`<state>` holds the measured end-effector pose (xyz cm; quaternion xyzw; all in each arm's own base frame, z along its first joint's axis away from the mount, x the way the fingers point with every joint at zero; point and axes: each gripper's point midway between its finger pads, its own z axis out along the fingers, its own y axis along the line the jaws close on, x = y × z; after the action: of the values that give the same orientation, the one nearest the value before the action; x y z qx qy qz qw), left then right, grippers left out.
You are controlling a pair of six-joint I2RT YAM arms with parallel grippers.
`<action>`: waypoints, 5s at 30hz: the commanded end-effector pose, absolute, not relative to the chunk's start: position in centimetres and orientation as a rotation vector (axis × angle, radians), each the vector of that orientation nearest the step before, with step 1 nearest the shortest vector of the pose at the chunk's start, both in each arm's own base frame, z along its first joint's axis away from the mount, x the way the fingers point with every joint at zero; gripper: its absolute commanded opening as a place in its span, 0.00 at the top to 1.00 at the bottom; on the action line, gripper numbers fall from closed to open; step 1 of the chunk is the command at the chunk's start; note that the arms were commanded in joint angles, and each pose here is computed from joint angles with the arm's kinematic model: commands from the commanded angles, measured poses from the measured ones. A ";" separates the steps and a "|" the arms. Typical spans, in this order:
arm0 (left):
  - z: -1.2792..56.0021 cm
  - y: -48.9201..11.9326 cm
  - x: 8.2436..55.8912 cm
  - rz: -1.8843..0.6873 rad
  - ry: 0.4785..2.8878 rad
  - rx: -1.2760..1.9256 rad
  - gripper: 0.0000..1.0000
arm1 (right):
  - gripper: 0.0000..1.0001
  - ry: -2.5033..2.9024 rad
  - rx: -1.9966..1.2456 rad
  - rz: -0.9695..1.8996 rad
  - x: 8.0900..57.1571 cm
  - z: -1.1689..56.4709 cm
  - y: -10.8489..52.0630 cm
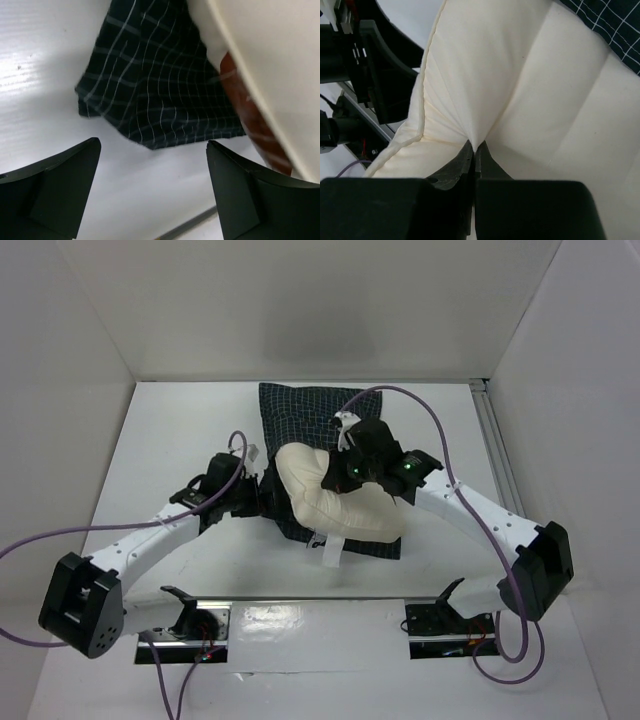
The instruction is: Put the pillow into the pillowcase
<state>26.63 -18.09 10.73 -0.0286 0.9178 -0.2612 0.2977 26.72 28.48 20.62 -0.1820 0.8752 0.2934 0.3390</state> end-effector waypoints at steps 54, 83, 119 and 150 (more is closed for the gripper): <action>33.2 -25.7 22.5 -1.405 1.784 0.290 1.00 | 1.00 1.922 -0.328 0.512 35.0 34.5 36.3; 20.0 -17.1 21.0 -0.584 2.372 -0.241 0.24 | 0.18 2.284 -0.064 0.505 36.1 17.0 23.5; 6.3 -16.3 21.0 0.765 2.626 -0.137 0.09 | 0.17 2.406 -0.030 0.710 27.8 12.0 17.4; 20.0 -15.5 24.8 0.065 2.554 -0.251 1.00 | 1.00 2.324 -0.598 0.962 30.6 7.9 38.4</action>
<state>23.05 -15.29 17.52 -0.0826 0.9662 0.0495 0.2390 29.23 35.84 4.32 -0.1924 0.8949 0.3217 0.2423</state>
